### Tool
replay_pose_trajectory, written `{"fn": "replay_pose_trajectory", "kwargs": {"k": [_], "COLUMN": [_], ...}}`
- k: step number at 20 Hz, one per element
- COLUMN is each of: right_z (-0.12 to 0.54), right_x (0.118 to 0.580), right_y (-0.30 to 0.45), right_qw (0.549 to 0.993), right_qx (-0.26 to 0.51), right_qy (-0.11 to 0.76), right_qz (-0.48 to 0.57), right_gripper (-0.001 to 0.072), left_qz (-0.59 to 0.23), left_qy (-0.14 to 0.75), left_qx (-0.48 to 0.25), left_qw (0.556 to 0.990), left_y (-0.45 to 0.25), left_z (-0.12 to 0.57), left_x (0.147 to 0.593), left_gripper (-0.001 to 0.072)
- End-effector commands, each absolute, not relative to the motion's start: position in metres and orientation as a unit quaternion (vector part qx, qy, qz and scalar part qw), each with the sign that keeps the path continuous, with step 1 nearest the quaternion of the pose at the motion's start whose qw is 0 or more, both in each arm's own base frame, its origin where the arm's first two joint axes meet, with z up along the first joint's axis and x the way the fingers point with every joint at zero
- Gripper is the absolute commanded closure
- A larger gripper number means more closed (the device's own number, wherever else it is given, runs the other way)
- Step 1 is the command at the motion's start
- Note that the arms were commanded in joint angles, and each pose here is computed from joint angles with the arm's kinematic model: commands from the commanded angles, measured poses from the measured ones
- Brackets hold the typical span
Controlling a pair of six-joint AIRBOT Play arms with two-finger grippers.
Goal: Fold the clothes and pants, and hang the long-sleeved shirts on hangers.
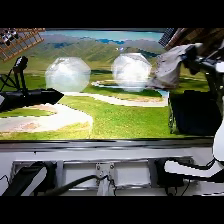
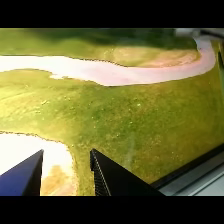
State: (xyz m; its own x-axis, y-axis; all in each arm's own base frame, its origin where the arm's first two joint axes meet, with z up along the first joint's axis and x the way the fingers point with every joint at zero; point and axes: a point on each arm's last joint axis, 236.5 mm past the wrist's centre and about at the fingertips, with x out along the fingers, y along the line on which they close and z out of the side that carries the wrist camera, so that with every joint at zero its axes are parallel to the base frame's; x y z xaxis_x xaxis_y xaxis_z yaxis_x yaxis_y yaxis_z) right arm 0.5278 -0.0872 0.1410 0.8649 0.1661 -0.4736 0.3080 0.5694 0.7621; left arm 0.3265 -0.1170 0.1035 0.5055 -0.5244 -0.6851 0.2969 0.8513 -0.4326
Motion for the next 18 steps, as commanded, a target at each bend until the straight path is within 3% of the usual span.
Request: {"fn": "replay_pose_trajectory", "kwargs": {"k": [1,7,14,18], "right_z": [0.171,0.185,0.178,0.152], "right_x": [0.521,0.494,0.482,0.46], "right_y": [-0.148,-0.194,-0.204,-0.205], "right_qw": [0.833,0.835,0.847,0.842], "right_qx": [0.507,0.495,0.462,0.434], "right_qy": [0.201,0.17,0.192,0.259], "right_qz": [-0.096,-0.17,-0.178,-0.189], "right_gripper": [0.0672,0.0673,0.0673,0.0672], "left_qz": [-0.24,-0.24,-0.24,-0.24], "left_qy": [0.436,0.436,0.436,0.436], "left_qx": [-0.13,-0.13,-0.13,-0.13], "left_qw": [0.858,0.858,0.858,0.858], "left_y": [-0.117,-0.117,-0.117,-0.117], "left_z": [0.104,0.104,0.104,0.104], "left_x": [0.327,0.327,0.327,0.327], "left_gripper": [0.0415,0.0414,0.0415,0.0414]}}
